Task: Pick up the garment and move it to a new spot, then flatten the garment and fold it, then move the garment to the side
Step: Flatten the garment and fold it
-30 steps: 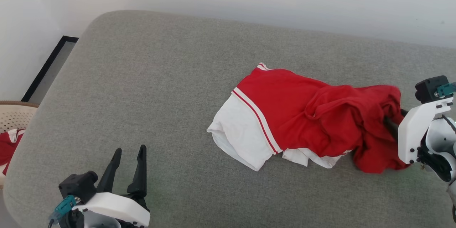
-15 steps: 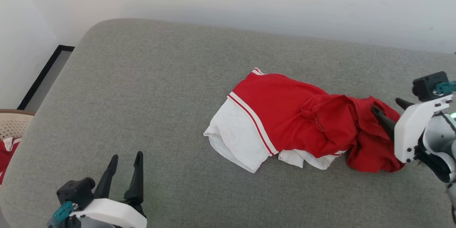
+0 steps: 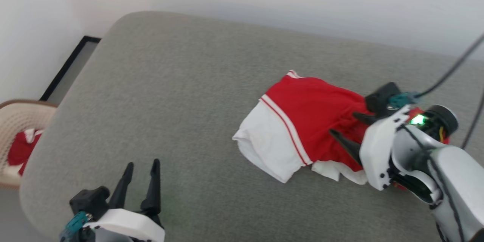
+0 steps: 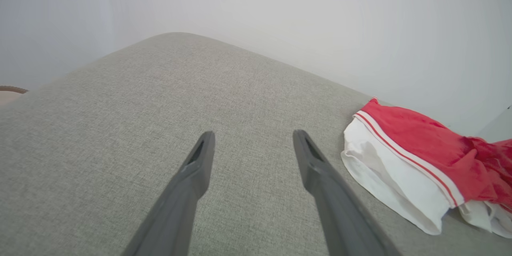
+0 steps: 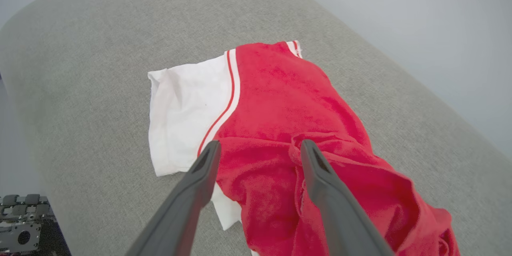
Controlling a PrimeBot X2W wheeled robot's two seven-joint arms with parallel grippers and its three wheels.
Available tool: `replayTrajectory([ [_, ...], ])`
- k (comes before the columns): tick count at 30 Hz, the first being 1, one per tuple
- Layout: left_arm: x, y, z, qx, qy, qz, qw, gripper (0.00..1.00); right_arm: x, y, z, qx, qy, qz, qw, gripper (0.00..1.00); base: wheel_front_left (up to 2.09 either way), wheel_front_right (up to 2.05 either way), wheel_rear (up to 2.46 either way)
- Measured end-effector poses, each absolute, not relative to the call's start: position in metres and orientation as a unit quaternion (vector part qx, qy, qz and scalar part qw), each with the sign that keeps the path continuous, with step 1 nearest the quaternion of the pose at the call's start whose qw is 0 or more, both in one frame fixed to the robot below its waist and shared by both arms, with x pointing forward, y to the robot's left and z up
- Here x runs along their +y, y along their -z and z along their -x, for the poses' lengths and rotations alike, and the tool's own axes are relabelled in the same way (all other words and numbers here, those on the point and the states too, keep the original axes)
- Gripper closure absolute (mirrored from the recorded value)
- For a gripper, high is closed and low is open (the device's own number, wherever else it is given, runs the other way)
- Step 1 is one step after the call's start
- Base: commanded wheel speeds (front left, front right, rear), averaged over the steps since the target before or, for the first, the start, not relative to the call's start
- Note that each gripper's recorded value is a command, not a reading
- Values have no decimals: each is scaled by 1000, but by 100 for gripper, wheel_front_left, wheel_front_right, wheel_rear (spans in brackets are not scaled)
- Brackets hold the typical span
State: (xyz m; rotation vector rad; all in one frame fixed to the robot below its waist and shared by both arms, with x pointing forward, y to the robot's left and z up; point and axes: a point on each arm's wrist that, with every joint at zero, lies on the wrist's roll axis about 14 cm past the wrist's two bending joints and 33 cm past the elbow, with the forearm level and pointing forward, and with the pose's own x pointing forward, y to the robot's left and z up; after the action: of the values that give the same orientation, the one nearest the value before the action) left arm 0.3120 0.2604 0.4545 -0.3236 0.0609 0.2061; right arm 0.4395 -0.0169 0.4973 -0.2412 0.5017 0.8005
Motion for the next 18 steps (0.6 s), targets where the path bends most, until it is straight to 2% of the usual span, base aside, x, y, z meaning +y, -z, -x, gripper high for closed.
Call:
replayTrajectory([
  [8, 268, -455, -307, 28, -128, 162, 978, 0, 33, -470, -432, 292, -447, 165, 829, 0, 0, 0, 0],
  [18, 275, -446, -293, 41, -164, 168, 971, 0, 64, -418, -426, 365, -488, 231, 758, 0, 0, 0, 0],
])
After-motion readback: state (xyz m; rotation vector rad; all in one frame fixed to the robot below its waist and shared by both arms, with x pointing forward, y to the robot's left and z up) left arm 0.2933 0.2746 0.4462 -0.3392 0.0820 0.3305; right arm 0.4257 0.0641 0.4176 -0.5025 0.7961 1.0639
